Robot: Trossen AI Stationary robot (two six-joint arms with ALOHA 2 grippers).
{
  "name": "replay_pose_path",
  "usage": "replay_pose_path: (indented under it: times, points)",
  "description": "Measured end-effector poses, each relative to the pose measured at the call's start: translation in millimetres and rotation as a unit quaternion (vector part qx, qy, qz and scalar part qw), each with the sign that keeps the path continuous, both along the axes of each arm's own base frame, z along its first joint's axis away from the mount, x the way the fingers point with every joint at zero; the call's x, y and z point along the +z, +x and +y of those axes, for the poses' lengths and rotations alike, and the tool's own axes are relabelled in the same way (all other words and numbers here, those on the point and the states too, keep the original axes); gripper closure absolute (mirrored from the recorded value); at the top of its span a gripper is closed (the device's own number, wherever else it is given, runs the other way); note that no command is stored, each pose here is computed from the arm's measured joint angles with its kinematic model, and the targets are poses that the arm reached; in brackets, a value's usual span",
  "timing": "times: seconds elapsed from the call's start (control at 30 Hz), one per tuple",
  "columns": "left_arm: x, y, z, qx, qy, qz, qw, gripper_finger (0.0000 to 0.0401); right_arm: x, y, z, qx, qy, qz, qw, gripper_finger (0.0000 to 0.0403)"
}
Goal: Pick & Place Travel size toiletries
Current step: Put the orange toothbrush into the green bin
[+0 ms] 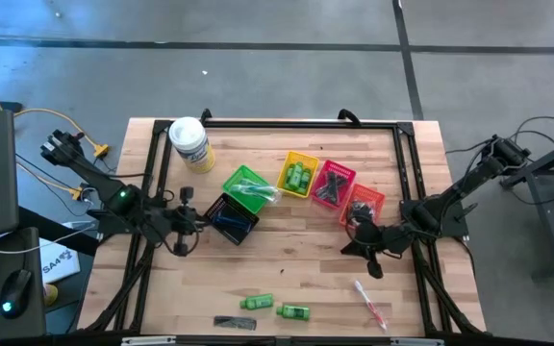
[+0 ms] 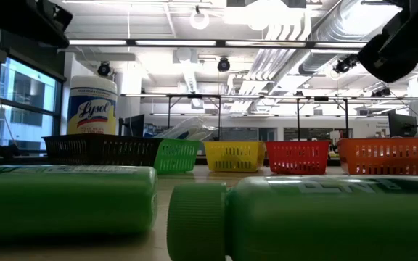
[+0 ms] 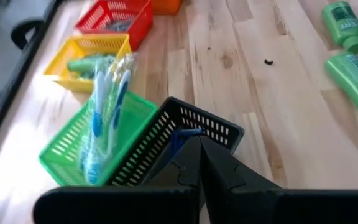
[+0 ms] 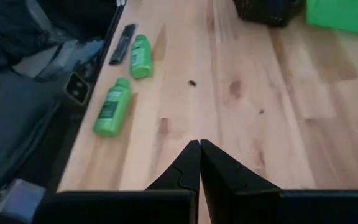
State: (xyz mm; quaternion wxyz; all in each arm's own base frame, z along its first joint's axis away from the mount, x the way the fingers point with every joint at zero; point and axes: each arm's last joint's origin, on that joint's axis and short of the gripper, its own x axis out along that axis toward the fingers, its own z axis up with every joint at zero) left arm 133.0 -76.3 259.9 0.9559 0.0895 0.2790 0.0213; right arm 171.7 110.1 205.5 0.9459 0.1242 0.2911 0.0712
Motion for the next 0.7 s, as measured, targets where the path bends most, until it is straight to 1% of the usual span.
replay_pose_path:
  times: [0.03,0.1,0.17,0.23,0.37,0.53,0.63,0.7]
  points:
    - [1,-1,1,-0.008,0.01,-0.003,1.0,0.0401,0,0,0,0.002,0.012,0.005,1.0,0.0399]
    - [5,-5,3,-0.027,0.029,-0.013,0.999,0.0401,-2,0,2,0.007,0.01,0.01,1.0,0.0399]
    - [13,-10,6,-0.05,0.017,-0.036,0.998,0.0401,-3,-1,3,0.0,-0.003,0.009,1.0,0.0399]
    - [23,-18,11,-0.069,-0.008,-0.074,0.995,0.0401,-3,-1,4,-0.006,-0.009,0.005,1.0,0.0399]
    - [35,-36,25,-0.057,-0.033,-0.124,0.99,0.0401,-4,-2,3,-0.004,-0.014,0.013,1.0,0.0399]
    - [38,-60,41,-0.061,-0.065,-0.144,0.986,0.0401,-9,-5,0,-0.015,-0.038,0.034,0.999,0.0399]
    - [36,-66,46,-0.054,-0.086,-0.143,0.985,0.0401,-9,-5,1,-0.011,-0.029,0.038,0.999,0.0399]
    - [36,-67,46,-0.052,-0.091,-0.145,0.984,0.0401,-7,-5,2,-0.007,-0.006,0.047,0.999,0.0399]
